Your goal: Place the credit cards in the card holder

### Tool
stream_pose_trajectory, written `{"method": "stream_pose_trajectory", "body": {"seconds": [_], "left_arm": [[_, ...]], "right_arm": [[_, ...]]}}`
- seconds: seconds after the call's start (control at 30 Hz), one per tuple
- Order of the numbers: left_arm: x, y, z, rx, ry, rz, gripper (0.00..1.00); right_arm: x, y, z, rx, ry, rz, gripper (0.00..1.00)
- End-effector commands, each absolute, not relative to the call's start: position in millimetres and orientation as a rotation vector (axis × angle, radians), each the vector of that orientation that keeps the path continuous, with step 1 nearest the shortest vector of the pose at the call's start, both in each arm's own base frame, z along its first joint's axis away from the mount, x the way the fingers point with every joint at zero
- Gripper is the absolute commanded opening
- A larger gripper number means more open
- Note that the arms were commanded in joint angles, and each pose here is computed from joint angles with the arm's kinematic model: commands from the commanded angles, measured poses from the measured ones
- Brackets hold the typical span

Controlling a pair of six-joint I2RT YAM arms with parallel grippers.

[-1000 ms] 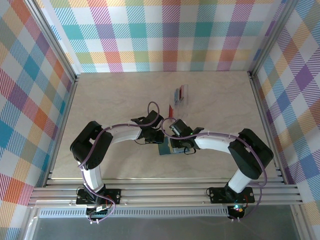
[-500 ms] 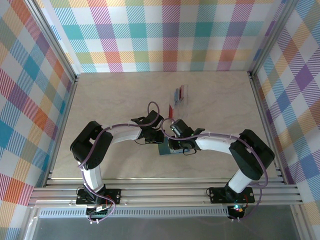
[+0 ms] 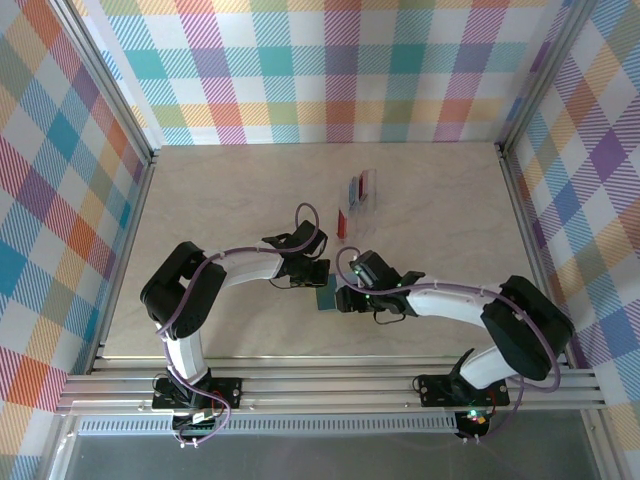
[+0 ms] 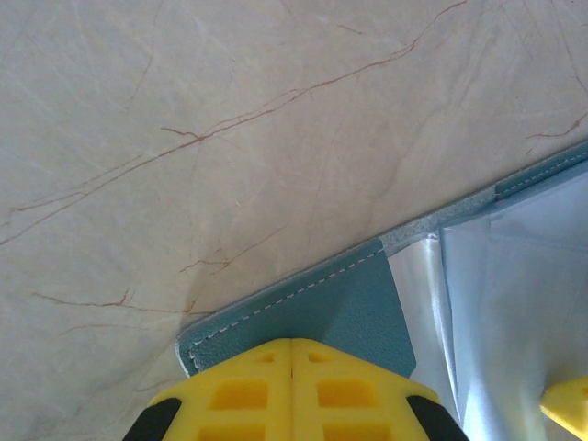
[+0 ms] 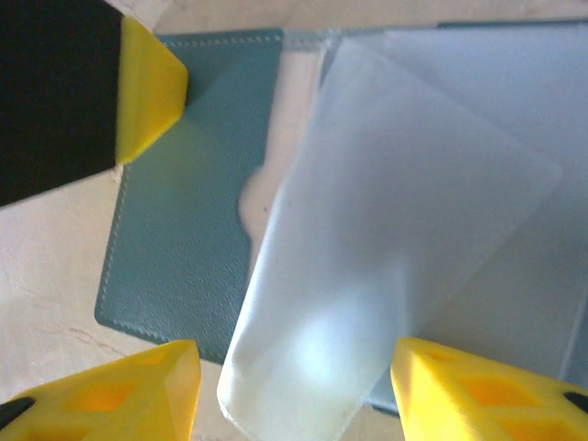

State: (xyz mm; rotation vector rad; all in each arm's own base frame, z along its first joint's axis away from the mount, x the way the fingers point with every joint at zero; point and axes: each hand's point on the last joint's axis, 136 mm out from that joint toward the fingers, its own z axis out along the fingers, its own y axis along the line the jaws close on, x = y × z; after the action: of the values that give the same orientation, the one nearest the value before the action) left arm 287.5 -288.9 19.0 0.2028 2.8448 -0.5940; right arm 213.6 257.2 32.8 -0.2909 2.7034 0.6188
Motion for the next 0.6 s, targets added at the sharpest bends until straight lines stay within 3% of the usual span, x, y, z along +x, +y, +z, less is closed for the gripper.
{"method": "stream_pose_trajectory", "body": {"seconds": [0.0,0.57], "left_arm": [[252,-255,-38,0.193,3.05,-0.377,0.0],[253,-256,-40,0.19,3.056,-0.385,0.0]], "right_arm": [[198,247,22,-0.25,2.776,0.603,0.59],[185,269,28,-0.16,2.768,0.863,0.67]]}}
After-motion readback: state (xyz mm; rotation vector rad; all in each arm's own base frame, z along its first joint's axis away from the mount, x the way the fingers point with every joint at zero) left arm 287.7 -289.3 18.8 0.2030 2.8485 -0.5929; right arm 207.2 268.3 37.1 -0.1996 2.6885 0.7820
